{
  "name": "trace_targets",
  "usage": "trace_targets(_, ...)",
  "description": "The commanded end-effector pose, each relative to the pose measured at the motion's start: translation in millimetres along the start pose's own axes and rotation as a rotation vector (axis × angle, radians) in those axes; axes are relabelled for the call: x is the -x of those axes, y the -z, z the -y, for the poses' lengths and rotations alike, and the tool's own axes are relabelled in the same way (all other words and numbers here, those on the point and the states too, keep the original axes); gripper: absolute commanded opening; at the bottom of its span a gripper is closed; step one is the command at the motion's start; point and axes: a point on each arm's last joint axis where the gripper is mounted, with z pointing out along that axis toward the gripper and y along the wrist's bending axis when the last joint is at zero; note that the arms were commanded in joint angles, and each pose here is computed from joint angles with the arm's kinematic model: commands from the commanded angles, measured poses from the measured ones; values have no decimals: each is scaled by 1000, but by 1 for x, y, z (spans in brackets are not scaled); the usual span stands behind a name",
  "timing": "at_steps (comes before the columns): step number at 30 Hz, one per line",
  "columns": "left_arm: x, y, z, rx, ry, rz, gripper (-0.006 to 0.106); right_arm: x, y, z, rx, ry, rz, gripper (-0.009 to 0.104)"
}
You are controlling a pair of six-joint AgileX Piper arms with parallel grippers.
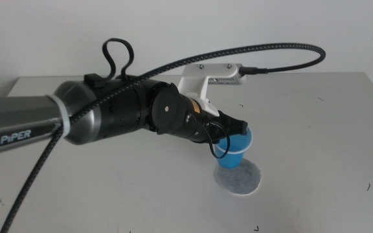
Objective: Place an empty cup on a cup mat.
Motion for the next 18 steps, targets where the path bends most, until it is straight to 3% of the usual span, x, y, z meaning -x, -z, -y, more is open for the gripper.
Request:
trace_targets(1, 15, 9, 16, -57, 22, 121, 0, 11, 3, 0, 0, 19, 109, 94)
trace_targets(18, -6, -28, 22, -51, 4, 63, 4, 11, 3, 0, 0, 19, 109, 94)
